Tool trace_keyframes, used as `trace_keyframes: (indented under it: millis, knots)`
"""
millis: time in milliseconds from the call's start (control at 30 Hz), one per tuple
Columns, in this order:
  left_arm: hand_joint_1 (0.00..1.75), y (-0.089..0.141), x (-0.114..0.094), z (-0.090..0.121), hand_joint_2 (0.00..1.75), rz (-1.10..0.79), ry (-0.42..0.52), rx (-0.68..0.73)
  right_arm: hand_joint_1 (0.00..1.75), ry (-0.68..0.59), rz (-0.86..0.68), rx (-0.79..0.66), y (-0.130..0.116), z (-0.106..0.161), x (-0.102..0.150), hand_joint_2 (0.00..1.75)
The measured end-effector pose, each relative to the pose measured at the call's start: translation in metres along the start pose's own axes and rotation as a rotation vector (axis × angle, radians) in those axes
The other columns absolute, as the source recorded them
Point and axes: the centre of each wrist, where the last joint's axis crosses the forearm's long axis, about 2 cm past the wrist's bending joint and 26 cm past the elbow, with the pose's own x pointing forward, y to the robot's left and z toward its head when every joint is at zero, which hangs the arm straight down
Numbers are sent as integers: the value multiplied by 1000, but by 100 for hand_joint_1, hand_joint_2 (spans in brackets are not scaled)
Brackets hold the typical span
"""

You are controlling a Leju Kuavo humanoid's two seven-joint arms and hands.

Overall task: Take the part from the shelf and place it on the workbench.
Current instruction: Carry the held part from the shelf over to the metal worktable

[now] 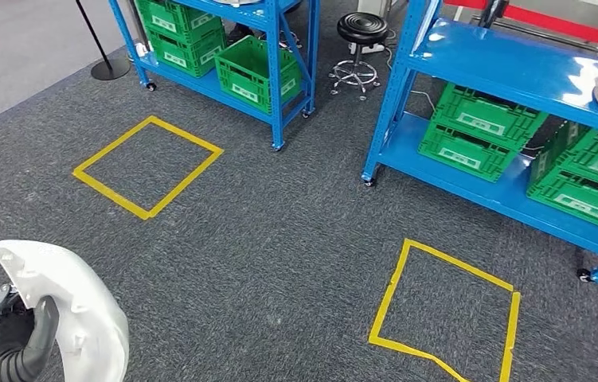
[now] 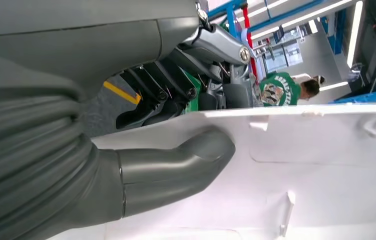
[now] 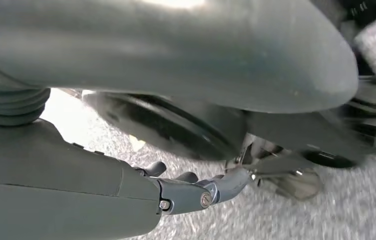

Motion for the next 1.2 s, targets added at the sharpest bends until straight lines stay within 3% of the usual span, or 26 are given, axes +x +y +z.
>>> trace_keyframes:
  millis: [500,1200]
  knots:
    - [175,-6,-15,-22,175,22,-18,-57,0,-13,-83,-34,1,0,-1,0]
    - [175,-25,-15,-22,175,64,-42,-13,0,-14,-66,-44,-1,0,2,0]
